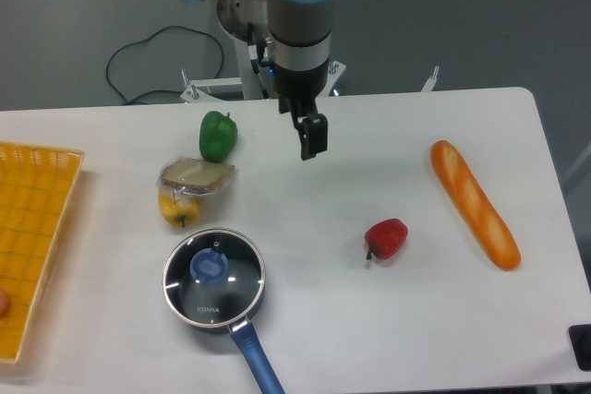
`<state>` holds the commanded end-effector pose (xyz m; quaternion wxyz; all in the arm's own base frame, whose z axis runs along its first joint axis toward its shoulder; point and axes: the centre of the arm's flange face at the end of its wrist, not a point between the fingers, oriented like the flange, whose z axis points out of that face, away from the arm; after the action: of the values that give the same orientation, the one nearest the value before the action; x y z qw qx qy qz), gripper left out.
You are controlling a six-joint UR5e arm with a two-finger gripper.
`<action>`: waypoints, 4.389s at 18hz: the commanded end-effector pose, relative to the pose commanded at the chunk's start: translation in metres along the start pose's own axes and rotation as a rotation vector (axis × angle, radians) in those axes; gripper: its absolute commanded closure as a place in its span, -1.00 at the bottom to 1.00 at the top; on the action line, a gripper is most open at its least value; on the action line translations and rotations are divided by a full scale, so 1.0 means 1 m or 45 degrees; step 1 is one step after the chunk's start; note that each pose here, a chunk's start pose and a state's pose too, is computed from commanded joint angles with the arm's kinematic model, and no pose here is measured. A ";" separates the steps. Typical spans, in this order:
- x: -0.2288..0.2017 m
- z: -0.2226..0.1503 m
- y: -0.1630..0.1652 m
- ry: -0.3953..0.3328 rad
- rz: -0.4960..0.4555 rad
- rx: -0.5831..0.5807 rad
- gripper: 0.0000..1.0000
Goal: Open the lid
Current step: 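Move the gripper from above the table toward the saucepan lid, then lower the gripper over the blue knob of the glass lid, then close the gripper on the blue knob of the lid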
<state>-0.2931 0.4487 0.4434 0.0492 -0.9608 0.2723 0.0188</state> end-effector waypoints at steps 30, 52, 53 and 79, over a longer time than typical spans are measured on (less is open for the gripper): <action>0.000 0.098 -0.154 -0.228 -0.725 -0.185 -1.00; -0.051 0.121 -0.153 -0.018 -0.860 0.031 -1.00; -0.053 0.124 -0.151 -0.022 -0.865 0.015 -1.00; -0.065 0.157 -0.148 -0.012 -0.820 -0.057 -1.00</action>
<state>-0.2726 0.6245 0.3041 0.0328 -0.9983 -0.0465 0.0126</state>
